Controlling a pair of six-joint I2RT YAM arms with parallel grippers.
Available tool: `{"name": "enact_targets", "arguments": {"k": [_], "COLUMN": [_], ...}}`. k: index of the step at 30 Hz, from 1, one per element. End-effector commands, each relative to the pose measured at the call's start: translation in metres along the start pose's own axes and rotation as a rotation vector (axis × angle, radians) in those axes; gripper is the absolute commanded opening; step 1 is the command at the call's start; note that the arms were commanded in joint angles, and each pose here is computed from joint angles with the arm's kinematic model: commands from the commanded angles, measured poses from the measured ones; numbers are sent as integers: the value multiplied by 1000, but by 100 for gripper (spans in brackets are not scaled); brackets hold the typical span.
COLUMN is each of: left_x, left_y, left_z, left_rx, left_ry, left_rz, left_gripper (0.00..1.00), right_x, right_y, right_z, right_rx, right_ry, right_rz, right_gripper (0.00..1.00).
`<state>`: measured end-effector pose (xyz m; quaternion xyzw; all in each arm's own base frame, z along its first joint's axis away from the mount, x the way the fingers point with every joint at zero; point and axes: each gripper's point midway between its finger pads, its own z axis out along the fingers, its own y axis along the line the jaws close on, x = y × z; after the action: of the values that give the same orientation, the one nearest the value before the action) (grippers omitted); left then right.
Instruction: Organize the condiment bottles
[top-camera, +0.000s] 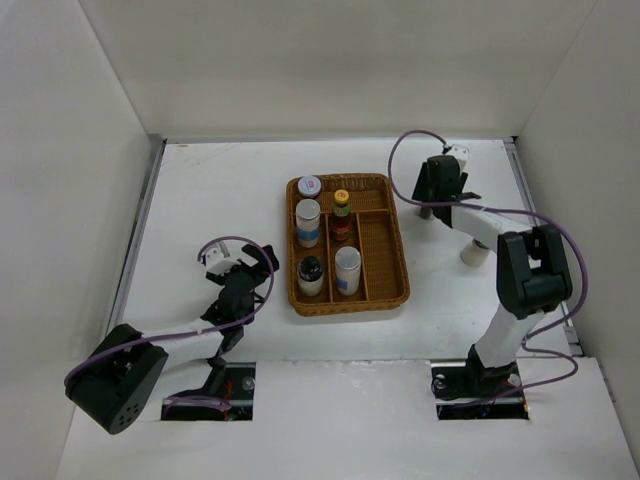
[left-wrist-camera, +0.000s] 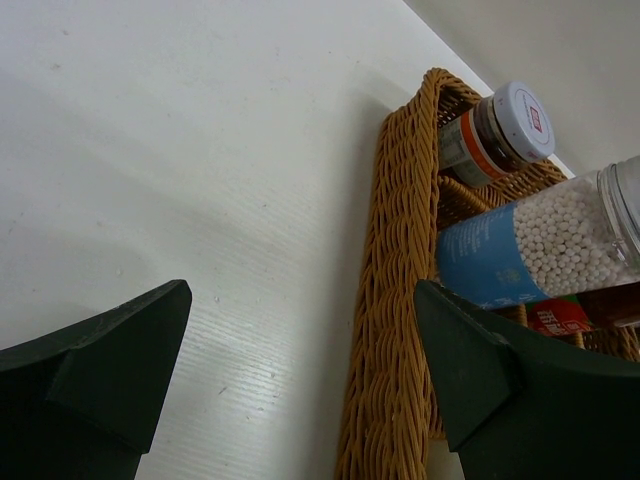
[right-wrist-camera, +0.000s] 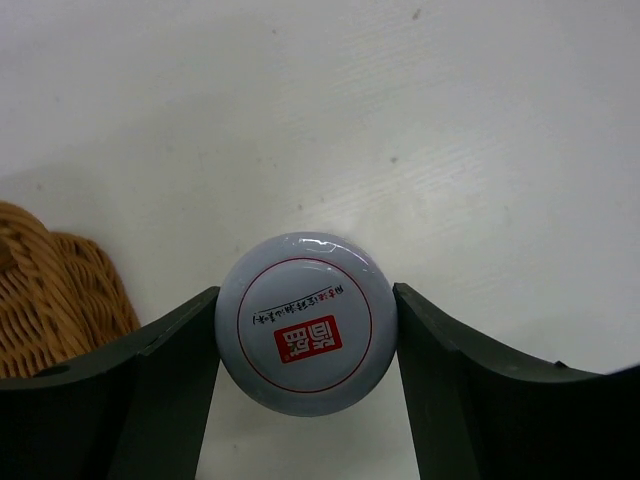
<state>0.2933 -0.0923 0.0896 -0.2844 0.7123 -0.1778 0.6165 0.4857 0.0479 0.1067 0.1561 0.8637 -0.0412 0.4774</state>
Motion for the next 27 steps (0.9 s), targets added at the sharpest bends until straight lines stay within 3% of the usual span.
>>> {"name": "enact_targets", "arguments": {"k": [1,6,11,17,24,27], "left_x": [-18,-19,-19,-23,-22,-20], "left_y": [-22,-23,-25,-27,-25,-25], "left_z": [5,4,3,2,2,3], "left_rx": [50,55,65,71,67,64], "left_ry": [-50,-53,-52,-59,-58,-52], "left_rz": [-69,-73,-79,-86,-84,-79], "left_gripper": [96,96,96,96,96,96], "right_x": [-68,-63,-41,-16,21,28], "right_y": [10,50,108,149,146,142], "right_z": [-59,-134,-173,-161,-131,-123], "right_rx": [-36,-222,-400,-464,-404,-372], "right_ry": [-233,-294,-276,-219,-155,-156], "right_rz": [57,62,28,-5,-48,-57], "right_gripper": [48,49,50,51,51,58]}}
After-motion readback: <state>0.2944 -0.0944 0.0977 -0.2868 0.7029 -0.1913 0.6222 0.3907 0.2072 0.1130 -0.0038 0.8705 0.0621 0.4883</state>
